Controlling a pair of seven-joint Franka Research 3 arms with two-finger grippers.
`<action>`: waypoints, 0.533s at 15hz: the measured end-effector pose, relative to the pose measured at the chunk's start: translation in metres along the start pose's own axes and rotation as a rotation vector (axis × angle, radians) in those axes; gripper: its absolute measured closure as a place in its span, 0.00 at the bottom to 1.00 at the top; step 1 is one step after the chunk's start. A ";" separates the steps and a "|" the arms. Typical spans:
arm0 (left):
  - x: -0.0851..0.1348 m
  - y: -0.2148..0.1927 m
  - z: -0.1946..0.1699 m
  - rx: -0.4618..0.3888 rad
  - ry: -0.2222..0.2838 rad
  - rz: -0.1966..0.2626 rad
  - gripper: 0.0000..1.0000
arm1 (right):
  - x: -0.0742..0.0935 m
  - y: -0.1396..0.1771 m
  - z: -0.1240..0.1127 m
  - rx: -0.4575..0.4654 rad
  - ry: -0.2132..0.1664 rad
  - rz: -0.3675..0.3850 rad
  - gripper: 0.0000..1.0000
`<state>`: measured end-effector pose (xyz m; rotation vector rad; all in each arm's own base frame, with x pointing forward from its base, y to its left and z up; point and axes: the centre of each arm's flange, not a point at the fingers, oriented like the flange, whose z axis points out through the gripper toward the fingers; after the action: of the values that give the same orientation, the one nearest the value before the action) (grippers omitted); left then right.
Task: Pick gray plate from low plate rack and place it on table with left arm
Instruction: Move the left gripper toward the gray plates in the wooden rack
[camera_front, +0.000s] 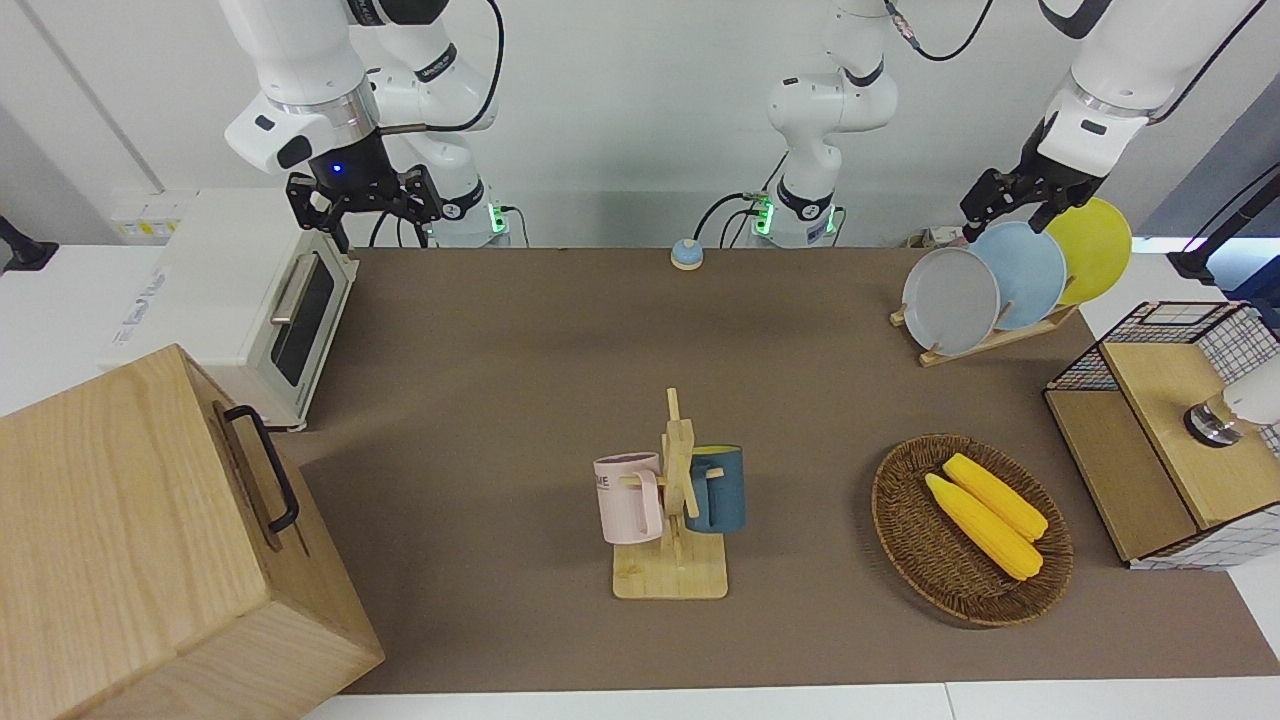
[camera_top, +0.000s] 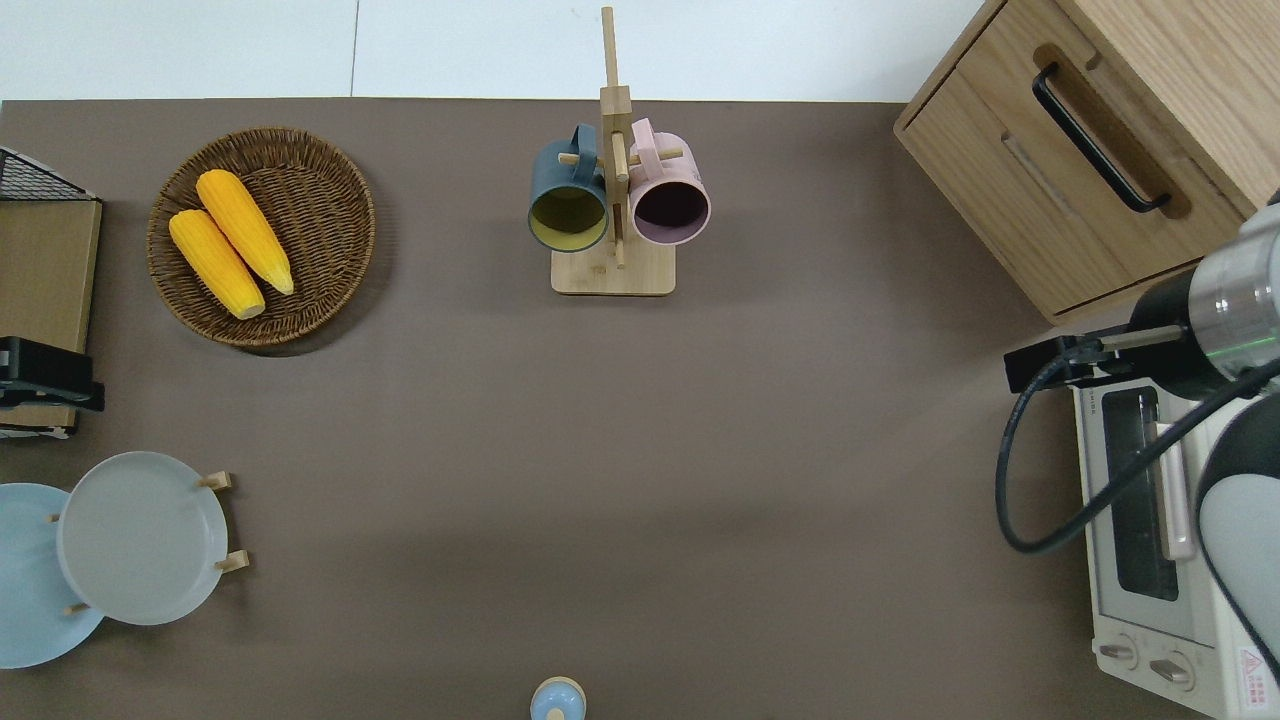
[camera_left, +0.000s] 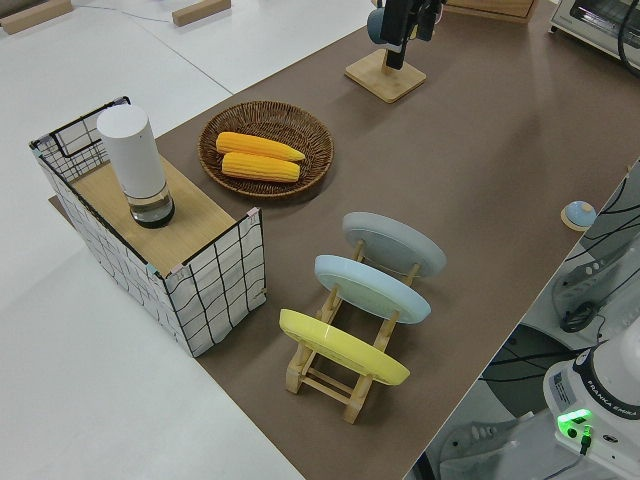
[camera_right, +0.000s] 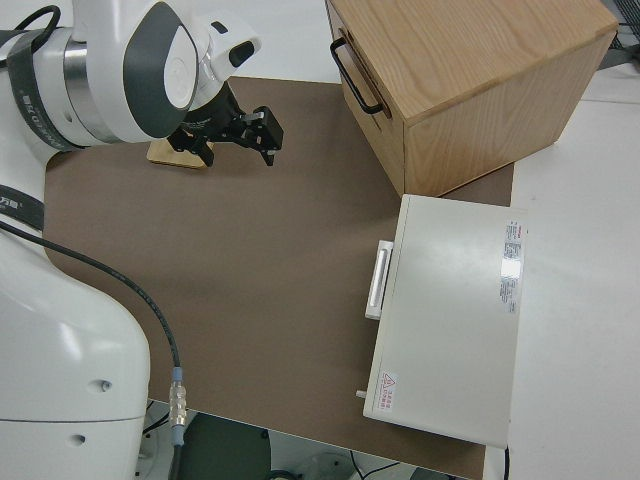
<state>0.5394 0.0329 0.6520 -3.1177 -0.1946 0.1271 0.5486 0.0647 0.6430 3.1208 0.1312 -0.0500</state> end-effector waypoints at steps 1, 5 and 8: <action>0.000 -0.003 0.000 0.000 -0.001 -0.029 0.02 | 0.000 0.000 0.000 0.000 0.000 0.000 0.01; 0.004 -0.004 0.015 0.011 -0.037 -0.050 0.03 | 0.000 0.000 0.000 0.000 0.000 0.000 0.01; 0.009 -0.009 0.040 0.060 -0.075 -0.054 0.03 | 0.000 0.000 0.000 0.000 0.000 0.000 0.01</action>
<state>0.5444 0.0432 0.6120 -3.0475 -0.2706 0.2452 0.5486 0.0647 0.6430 3.1208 0.1312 -0.0500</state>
